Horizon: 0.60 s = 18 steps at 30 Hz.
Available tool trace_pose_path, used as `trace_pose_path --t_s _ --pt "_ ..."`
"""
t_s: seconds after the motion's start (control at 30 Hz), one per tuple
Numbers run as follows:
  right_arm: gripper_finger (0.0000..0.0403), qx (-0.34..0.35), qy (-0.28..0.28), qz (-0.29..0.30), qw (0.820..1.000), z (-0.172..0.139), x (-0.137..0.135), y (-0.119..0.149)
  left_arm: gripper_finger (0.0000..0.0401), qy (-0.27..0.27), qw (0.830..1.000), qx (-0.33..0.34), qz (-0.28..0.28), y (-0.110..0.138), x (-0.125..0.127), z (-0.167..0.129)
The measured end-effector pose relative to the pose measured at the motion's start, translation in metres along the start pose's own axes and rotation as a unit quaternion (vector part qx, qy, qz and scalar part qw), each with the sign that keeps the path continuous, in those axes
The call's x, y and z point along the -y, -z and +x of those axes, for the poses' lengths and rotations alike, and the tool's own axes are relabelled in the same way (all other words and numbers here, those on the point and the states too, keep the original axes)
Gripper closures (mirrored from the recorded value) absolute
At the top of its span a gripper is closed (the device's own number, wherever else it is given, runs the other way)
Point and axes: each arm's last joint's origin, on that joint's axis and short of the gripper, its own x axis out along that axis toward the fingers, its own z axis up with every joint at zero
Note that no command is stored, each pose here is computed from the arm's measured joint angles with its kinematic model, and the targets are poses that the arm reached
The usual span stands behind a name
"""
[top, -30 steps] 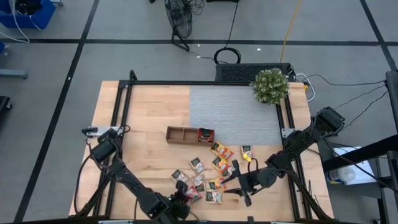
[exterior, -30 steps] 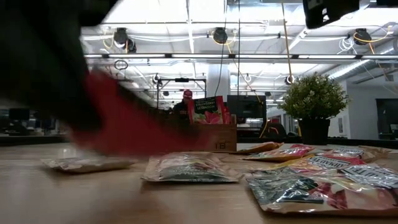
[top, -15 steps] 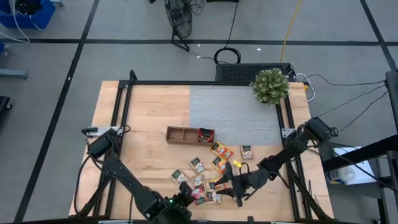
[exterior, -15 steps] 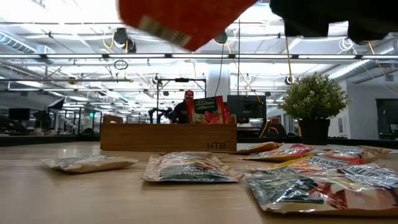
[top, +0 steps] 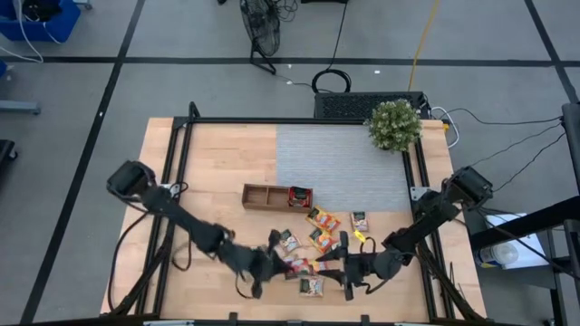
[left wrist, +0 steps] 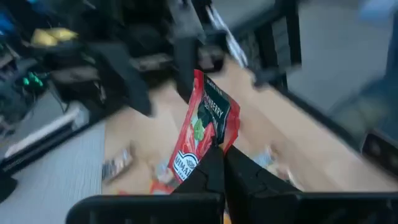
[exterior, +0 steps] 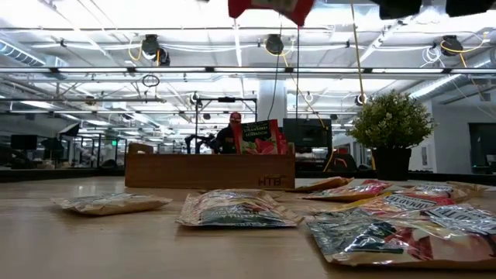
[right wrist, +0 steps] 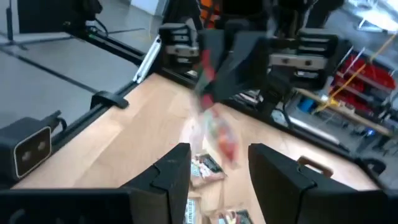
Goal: Pick & Place Tea
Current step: Put the red tea bag into the right section of the wooden organizer
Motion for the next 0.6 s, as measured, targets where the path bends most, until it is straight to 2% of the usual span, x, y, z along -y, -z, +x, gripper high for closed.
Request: trace_pose_path --t_s 0.1,0.13,0.3,0.6 --pt "0.0257 -0.005 -0.009 0.026 1.0 0.007 0.007 0.005 0.0401 0.005 0.997 0.067 -0.031 0.013 -0.013 -0.004" --pt "0.0257 -0.008 -0.01 0.03 0.999 0.01 0.01 0.007 0.0401 0.004 0.997 0.07 -0.037 0.018 -0.015 -0.005" --pt "0.0257 -0.001 -0.024 0.051 0.998 0.02 0.022 0.011 0.0401 -0.002 0.997 0.05 -0.055 0.028 -0.024 -0.003" --pt "0.0257 0.007 -0.004 0.042 0.999 0.025 0.032 0.011 0.0401 0.011 0.998 0.044 -0.052 0.029 -0.021 -0.003"
